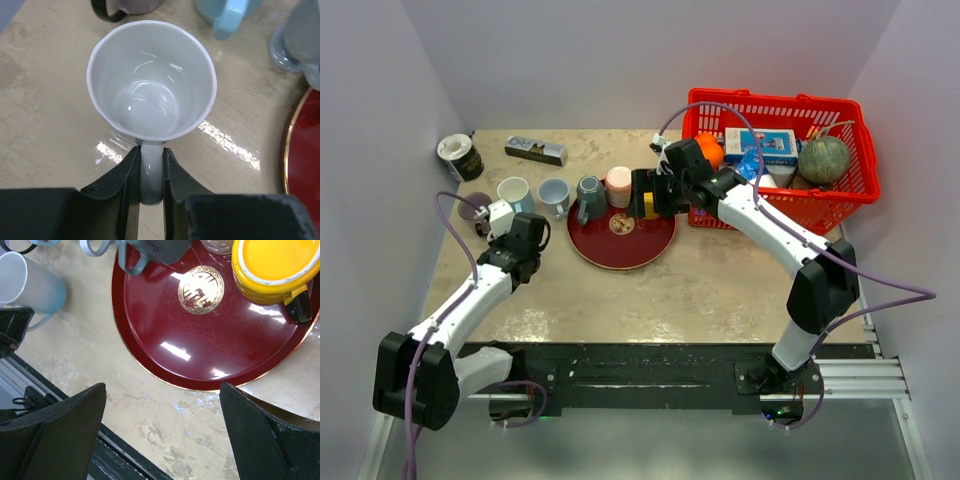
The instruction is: Turn the mug right side up
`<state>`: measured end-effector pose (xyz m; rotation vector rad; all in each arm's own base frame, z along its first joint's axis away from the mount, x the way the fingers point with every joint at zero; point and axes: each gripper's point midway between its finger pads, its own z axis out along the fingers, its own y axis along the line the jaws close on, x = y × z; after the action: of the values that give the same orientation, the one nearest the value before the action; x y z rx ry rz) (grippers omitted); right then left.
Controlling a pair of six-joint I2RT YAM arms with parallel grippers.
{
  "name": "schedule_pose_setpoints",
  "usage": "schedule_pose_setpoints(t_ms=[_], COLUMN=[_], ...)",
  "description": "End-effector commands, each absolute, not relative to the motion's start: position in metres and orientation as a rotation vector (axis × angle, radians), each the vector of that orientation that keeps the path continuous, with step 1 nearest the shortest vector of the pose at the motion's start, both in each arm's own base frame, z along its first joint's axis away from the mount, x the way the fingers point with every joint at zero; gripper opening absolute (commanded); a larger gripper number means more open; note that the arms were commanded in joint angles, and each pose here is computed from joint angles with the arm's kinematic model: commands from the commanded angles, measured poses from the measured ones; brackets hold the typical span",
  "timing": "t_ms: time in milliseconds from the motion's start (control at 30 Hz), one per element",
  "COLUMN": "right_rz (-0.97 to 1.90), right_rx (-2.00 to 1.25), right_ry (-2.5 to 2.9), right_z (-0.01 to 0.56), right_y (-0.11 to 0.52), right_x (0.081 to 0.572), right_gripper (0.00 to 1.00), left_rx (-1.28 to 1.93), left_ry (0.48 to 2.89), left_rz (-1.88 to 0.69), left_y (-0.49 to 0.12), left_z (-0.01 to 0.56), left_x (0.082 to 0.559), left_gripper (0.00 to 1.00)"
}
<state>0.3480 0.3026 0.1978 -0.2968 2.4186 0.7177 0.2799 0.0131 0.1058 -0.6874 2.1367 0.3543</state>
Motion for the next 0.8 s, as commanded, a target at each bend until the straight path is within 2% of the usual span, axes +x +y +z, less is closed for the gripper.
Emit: schedule_pose_setpoints(t_ms=[0,467,600,633,733,767], right_rz=[0.692,0.720,0.732,0.732,0.736,0.738], right_rx=[-0.266,-0.306,-0.316,-0.313,-0.312,-0.313], right_ry=[2.431,2.449,2.452,2.456,2.457,2.456], right_z=[0.197,0.190,0.188,0.187,0.186,0.186], right_y=[0.285,0.291,0.294,0.294,0.295,0.296], right_x=[0.348,0.356,0.357,0.358,0.358,0.358], right_gripper=[0.99,0.99,0.99,0.99,0.99,0.99], left_rx=[-0.886,-1.193,-1.246,-1.249,-1.261,-1.263], left_ry=[1.933,1.916,1.901,1.903,1.908,1.910], left_rz=[0.429,0.504,0.525,0.535,0.551,0.552], left_y=[0.047,0.106,0.113,0.113,0.114,0.114], left_z=[0.129,0.076,0.072,0.072,0.071,0.071], left_x=[0.294,0.250,0.245,0.243,0.240,0.240], left_gripper=[0.00,0.01,0.21,0.34,0.52,0.56])
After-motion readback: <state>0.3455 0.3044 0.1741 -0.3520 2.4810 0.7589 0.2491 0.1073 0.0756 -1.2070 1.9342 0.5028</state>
